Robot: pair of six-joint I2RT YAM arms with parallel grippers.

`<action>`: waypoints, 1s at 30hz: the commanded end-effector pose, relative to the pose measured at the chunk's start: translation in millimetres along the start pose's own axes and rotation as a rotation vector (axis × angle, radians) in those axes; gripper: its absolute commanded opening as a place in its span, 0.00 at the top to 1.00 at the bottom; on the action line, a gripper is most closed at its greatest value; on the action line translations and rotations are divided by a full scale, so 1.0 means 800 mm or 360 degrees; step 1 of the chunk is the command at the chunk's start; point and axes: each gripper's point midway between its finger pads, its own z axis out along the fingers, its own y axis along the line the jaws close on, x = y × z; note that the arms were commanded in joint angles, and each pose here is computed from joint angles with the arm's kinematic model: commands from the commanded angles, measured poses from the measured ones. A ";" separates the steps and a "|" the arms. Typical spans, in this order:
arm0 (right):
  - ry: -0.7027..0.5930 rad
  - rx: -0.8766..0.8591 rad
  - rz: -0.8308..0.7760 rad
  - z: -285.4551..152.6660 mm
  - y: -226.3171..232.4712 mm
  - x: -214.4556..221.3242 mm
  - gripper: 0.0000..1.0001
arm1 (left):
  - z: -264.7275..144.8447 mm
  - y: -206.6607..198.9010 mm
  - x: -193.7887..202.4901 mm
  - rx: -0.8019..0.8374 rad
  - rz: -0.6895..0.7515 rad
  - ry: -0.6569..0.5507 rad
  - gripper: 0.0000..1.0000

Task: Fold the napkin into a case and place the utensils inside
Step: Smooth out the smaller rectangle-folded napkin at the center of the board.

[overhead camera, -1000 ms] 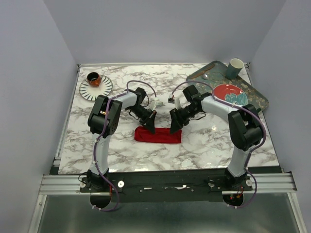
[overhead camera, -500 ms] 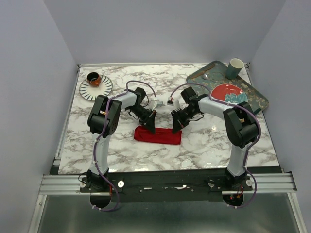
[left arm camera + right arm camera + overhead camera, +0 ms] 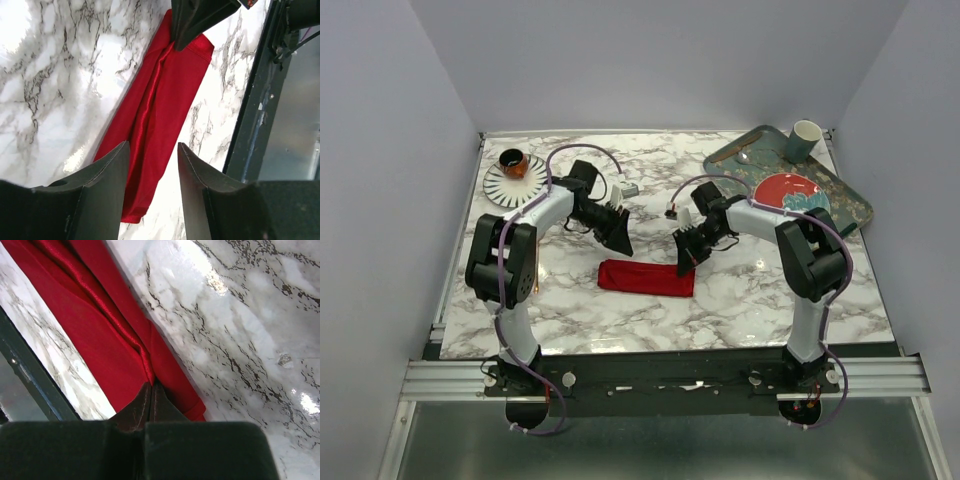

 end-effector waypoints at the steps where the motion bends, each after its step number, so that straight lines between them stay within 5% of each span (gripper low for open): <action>1: -0.0029 0.0018 0.0006 0.002 -0.006 -0.006 0.99 | 0.002 0.011 0.001 -0.0076 0.0161 0.0005 0.47; 11: -0.0176 -0.0059 -0.0014 -0.025 0.009 -0.027 0.99 | 0.023 0.017 0.021 -0.0042 0.0205 0.0103 0.47; 30: -0.0079 0.0010 0.0204 0.002 -0.040 -0.015 0.99 | 0.058 0.033 0.031 -0.0074 0.0183 0.0211 0.50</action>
